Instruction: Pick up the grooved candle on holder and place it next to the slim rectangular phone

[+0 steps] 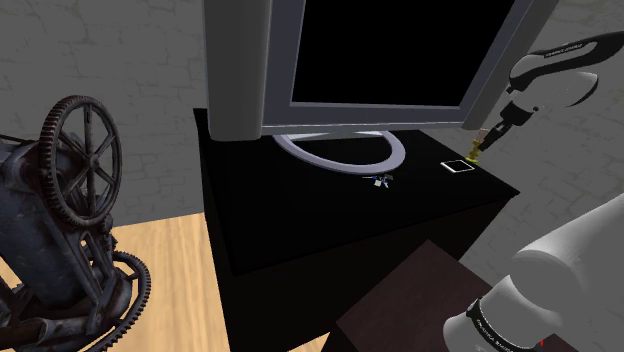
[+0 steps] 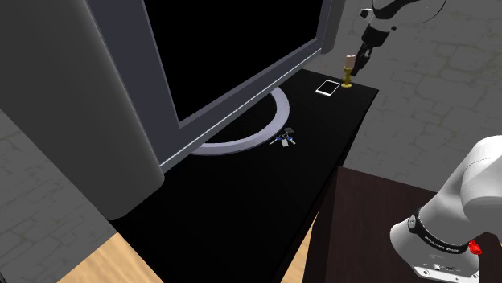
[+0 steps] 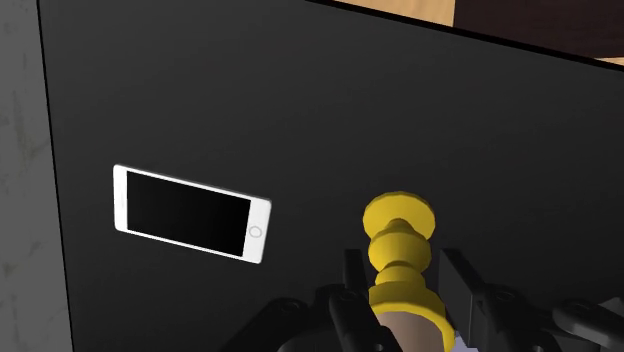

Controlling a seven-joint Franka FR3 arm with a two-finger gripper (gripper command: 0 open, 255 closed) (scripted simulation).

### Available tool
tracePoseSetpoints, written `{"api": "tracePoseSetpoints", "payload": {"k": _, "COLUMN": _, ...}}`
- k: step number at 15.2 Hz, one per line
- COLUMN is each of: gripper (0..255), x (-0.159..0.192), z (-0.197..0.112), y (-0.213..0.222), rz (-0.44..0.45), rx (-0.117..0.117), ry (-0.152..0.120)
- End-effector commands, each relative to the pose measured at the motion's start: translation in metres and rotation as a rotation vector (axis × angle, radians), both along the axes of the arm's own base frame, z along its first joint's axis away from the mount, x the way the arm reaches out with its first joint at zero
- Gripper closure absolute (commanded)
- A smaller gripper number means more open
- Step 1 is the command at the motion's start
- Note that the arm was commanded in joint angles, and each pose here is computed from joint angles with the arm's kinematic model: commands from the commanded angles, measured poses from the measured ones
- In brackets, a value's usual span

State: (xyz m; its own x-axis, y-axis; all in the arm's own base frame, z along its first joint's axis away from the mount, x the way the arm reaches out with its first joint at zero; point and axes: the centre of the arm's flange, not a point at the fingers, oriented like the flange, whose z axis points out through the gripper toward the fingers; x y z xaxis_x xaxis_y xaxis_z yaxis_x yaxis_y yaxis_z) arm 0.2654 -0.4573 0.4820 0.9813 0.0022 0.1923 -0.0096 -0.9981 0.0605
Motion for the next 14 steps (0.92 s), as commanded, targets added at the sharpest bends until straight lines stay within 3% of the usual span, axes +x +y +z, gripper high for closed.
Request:
{"api": "tracePoseSetpoints", "payload": {"k": 1, "gripper": 255, "x": 0.000, "z": -0.011, "y": 0.001, "rz": 0.000, "rx": 0.000, "ry": 0.000}}
{"api": "tracePoseSetpoints", "payload": {"k": 14, "gripper": 255, "x": 0.000, "z": -0.080, "y": 0.001, "rz": 0.000, "rx": 0.000, "ry": 0.000}}
